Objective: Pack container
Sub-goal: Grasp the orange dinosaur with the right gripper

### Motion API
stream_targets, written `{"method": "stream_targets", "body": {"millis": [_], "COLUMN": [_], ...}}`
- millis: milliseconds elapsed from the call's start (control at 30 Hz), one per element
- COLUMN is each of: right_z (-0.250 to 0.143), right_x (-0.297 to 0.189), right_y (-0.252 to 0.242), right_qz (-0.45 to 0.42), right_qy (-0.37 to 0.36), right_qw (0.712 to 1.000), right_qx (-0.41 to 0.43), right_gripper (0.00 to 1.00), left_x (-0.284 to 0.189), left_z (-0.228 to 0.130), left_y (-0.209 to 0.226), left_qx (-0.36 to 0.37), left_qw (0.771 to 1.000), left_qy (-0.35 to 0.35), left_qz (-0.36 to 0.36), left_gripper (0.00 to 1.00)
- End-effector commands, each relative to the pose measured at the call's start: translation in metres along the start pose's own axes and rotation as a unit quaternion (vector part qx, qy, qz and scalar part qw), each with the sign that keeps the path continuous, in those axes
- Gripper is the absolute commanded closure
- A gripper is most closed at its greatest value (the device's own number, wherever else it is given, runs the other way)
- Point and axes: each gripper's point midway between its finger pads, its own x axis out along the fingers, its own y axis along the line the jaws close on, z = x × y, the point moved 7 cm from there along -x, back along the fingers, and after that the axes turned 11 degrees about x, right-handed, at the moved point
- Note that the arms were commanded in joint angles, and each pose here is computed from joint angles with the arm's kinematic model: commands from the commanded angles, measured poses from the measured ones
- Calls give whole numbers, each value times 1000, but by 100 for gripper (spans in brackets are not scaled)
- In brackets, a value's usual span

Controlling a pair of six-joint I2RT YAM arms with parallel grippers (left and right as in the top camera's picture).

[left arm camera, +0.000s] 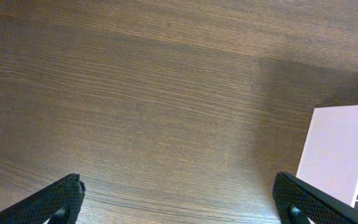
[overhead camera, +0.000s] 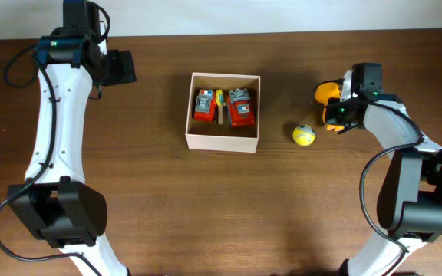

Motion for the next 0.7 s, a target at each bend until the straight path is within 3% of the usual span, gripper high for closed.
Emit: {"method": "stream_targets", "body": {"millis": [0,167,333,667], "right_z": [3,2,-1,-1], "right_x": [1,1,0,-11], "right_y": [1,1,1,2], "right_qz": [8,7,6,9], "right_qy": [1,5,14,26], "right_qw": [1000,1000,1000,999], "right_qx": [5,5,10,18], "right_gripper": [61,64,75,76], "left_x": [-16,-16,-16,-16], "left_z": [5,5,5,5], "left_y": [3,3,3,3], "left_qx": [-8,-8,-8,-8], "left_qw": [1000,1000,1000,1000], "left_qy": [-22,-22,-22,-22], "left_qz": [0,0,0,0], "left_gripper": [1,1,1,1]}}
